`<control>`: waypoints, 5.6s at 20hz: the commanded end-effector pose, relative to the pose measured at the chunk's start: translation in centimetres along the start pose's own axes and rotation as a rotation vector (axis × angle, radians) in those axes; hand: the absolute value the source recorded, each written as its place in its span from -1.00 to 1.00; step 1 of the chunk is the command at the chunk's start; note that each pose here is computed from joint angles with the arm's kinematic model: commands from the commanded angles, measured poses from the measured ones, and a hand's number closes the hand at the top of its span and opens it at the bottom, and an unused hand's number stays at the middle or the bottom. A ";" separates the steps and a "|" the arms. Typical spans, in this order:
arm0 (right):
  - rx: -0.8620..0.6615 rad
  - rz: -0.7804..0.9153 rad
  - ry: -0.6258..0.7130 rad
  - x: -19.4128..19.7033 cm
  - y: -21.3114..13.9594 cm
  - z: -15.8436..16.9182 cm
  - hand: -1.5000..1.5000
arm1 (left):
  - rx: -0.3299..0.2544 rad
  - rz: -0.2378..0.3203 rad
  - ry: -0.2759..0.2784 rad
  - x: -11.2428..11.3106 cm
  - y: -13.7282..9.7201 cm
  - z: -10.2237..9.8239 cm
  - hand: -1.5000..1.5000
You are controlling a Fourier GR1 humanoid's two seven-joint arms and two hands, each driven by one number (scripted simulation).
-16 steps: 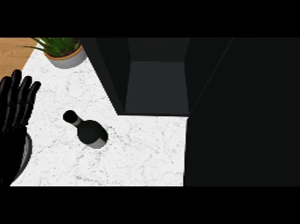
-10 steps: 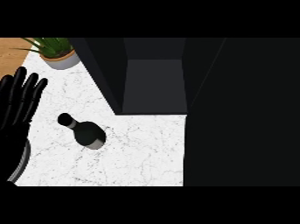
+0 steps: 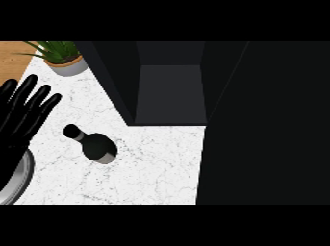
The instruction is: Pick up the wine, place it into the cabinet and close the cabinet
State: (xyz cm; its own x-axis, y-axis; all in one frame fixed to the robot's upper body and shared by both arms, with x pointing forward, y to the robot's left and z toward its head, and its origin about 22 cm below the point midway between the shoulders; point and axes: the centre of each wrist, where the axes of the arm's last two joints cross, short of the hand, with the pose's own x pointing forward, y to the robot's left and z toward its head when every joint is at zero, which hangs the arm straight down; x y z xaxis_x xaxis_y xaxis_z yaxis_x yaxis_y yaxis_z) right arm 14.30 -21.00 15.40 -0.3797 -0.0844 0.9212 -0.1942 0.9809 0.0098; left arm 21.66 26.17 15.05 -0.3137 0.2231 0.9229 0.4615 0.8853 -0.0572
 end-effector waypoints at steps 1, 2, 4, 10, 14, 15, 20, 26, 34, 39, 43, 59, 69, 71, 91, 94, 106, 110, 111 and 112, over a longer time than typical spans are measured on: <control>0.000 -0.042 -0.001 2.5 2.1 1.0 -1.00 | -0.008 0.038 0.020 1.5 -0.3 -1.3 -1.00; 0.017 -0.038 0.016 3.9 1.8 1.7 -1.00 | -0.023 0.053 0.028 2.8 -0.1 -0.6 -1.00; -0.009 -0.018 0.002 3.1 1.8 0.8 -1.00 | -0.018 0.037 0.038 3.3 1.0 0.6 -1.00; 0.009 -0.053 0.015 6.7 2.7 2.1 -1.00 | 0.013 0.042 0.077 5.8 -1.3 -0.5 -1.00; 0.011 -0.023 0.016 5.3 2.9 1.7 -1.00 | 0.019 0.034 0.080 4.5 -1.2 1.4 -1.00; -0.016 -0.046 -0.002 5.8 3.1 0.6 -1.00 | 0.022 0.028 0.071 5.8 -1.1 0.0 -1.00; 0.009 -0.053 0.009 5.7 5.1 0.5 -1.00 | 0.040 0.020 0.093 3.9 0.8 0.4 -1.00; 0.008 -0.045 -0.003 7.3 3.5 1.6 -1.00 | 0.068 0.011 0.135 2.5 -0.3 -0.5 -1.00; 0.003 -0.054 0.027 7.1 4.8 1.9 -1.00 | 0.080 -0.001 0.157 1.1 1.5 0.7 -1.00; 0.004 -0.043 0.004 7.6 4.4 1.4 -1.00 | 0.085 -0.002 0.171 -2.4 2.4 1.3 -1.00; 0.010 -0.055 0.020 7.8 5.2 1.3 -1.00 | 0.108 -0.015 0.193 -4.0 2.1 0.6 -1.00; 0.022 -0.054 0.009 7.6 5.4 1.9 -1.00 | 0.197 -0.070 0.253 -11.7 7.3 5.5 -1.00; 0.021 -0.037 0.011 7.3 6.0 1.9 -1.00 | 0.179 -0.075 0.298 -14.9 9.2 6.7 -1.00; 0.015 -0.050 0.010 7.5 5.4 1.7 -1.00 | 0.191 -0.075 0.291 -15.6 9.6 7.3 -1.00; 0.023 -0.033 0.026 7.3 5.9 2.1 -1.00 | 0.155 0.092 0.384 -23.7 9.3 9.3 -1.00; 0.024 -0.019 -0.004 7.3 5.5 2.0 -1.00 | 0.139 0.073 0.368 -24.0 10.0 9.5 -1.00; 0.042 -0.029 0.014 6.8 6.1 1.8 -1.00 | 0.190 0.129 0.300 -26.1 8.6 6.6 -1.00; 0.023 -0.016 0.012 6.9 5.7 1.3 -1.00 | 0.164 0.133 0.306 -26.6 7.6 7.1 1.00; 0.037 -0.004 0.021 7.1 5.5 2.5 -1.00 | 0.169 0.135 0.290 -26.8 7.6 8.3 1.00; 0.040 0.001 0.020 7.1 5.3 2.2 -1.00 | 0.183 0.129 0.276 -26.4 8.4 7.9 1.00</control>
State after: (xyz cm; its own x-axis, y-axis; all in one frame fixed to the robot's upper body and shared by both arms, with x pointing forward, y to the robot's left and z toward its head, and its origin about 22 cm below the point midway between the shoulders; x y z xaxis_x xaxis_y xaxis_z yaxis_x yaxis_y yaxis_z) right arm 11.74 -15.09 19.11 -0.2885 -0.0657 0.9552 -0.2452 0.9695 -0.0074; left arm 27.66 30.56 -12.34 0.0289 0.1736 0.9844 0.2917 0.9404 -0.1745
